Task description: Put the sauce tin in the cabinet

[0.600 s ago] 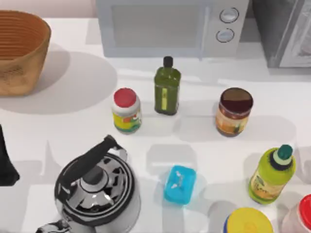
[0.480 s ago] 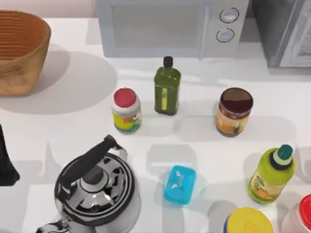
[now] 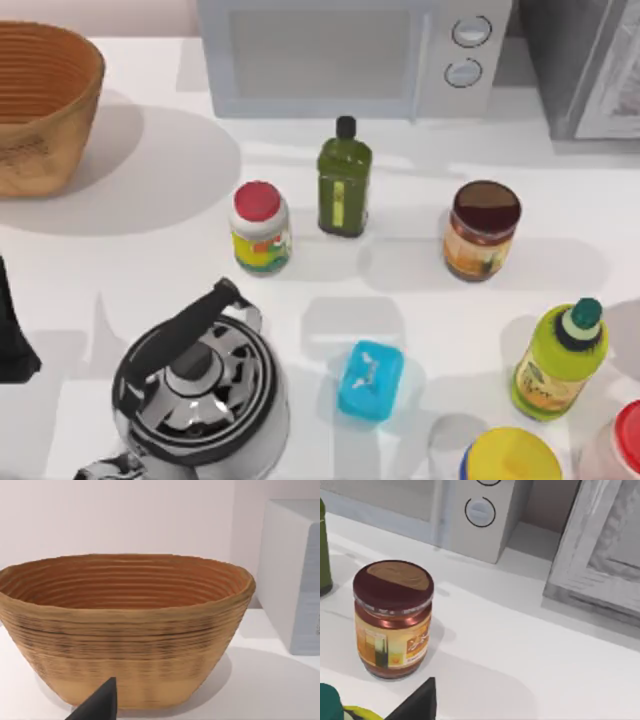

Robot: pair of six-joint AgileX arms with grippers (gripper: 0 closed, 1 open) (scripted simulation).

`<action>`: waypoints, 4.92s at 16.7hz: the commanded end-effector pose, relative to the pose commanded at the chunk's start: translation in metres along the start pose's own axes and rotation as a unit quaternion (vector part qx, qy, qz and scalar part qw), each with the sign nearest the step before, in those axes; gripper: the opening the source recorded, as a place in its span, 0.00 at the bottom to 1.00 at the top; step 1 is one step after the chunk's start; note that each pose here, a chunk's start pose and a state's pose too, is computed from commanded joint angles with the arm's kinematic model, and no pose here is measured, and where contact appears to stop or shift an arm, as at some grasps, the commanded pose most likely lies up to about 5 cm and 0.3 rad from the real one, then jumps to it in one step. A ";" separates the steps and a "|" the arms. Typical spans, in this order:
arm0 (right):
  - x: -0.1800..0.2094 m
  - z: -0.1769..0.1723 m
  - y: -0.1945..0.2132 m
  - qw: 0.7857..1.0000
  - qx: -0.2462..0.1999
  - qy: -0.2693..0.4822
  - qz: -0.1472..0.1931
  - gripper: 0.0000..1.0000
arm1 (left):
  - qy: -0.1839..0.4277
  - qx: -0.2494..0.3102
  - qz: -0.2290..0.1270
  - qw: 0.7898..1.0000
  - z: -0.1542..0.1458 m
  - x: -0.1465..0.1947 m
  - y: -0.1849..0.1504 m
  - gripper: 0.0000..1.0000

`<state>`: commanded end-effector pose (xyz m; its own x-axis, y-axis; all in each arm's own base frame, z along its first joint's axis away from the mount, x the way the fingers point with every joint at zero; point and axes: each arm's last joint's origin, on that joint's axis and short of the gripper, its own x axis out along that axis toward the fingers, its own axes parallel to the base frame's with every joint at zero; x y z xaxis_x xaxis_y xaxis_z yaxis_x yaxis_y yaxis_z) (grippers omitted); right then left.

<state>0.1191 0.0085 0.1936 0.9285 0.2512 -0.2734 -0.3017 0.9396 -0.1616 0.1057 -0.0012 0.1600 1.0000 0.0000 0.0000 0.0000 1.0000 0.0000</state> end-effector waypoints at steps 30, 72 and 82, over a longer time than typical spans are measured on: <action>0.301 -0.102 -0.066 0.801 -0.046 -0.120 0.585 1.00 | 0.000 0.000 0.000 1.000 0.000 0.000 0.000 1.00; 0.318 -0.094 -0.009 0.801 -0.046 -0.120 0.585 0.40 | 0.000 0.000 0.000 1.000 0.000 0.000 0.000 1.00; 0.318 -0.094 -0.009 0.801 -0.046 -0.120 0.585 0.00 | 0.000 0.000 0.000 1.000 0.000 0.000 0.000 1.00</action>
<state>0.3966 0.0583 0.0191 0.0100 0.9950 -0.0997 -0.9999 0.0101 0.0000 0.1057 -0.0012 0.1600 1.0000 0.0000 0.0000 0.0000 1.0000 0.0000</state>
